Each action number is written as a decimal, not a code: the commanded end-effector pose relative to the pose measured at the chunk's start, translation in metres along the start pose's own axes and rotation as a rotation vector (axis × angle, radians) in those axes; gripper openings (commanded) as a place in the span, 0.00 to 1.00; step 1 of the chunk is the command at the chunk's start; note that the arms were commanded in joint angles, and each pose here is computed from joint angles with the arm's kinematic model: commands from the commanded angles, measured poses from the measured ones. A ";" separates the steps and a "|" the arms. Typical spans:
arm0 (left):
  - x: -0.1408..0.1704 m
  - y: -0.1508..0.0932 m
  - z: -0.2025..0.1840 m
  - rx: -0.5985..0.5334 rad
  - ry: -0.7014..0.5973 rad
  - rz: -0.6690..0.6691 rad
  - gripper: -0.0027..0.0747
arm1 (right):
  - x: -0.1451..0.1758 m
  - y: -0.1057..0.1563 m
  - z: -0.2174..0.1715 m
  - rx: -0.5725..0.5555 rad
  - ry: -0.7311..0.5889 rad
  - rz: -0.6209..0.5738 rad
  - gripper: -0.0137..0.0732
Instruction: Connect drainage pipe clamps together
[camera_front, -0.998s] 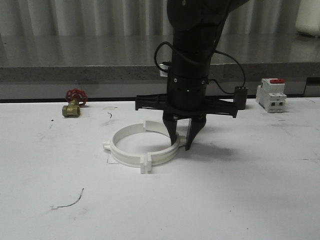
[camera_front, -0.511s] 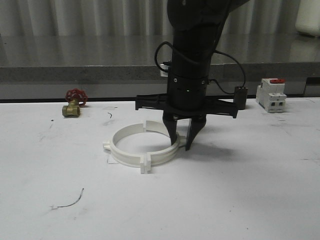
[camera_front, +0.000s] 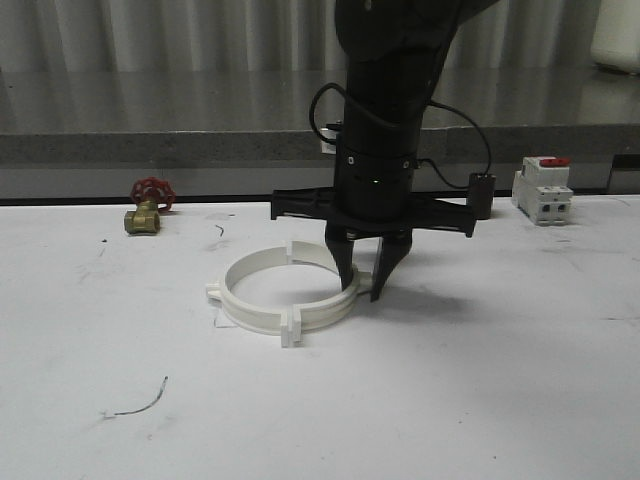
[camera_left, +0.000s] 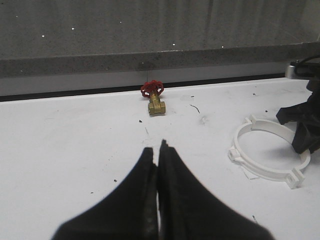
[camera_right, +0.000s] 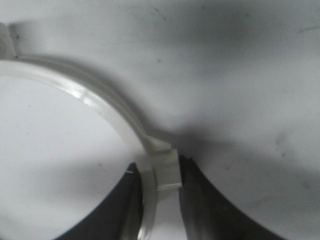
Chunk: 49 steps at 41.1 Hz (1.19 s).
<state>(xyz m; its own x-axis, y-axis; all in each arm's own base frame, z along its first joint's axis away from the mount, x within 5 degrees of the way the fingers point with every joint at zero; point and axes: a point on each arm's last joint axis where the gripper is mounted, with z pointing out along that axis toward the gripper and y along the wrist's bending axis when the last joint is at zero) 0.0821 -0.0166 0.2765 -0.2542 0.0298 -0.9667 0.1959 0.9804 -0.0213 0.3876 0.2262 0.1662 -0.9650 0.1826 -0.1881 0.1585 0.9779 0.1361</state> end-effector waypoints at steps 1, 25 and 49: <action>-0.016 -0.001 -0.003 0.013 -0.107 0.001 0.01 | -0.005 0.004 -0.027 -0.056 -0.037 0.016 0.42; -0.016 -0.001 -0.003 0.012 -0.101 0.001 0.01 | -0.007 0.005 -0.029 -0.071 -0.053 0.059 0.58; -0.016 -0.001 -0.003 0.012 -0.101 0.001 0.01 | -0.007 0.001 -0.081 -0.103 -0.134 0.020 0.58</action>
<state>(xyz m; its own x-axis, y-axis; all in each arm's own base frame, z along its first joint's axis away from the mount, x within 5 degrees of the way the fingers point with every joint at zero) 0.0821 -0.0166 0.2765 -0.2542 0.0298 -0.9667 0.1959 0.9804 -0.0213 0.3825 0.2238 0.2006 -0.9457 0.2352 -0.2242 0.1933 0.9619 0.1936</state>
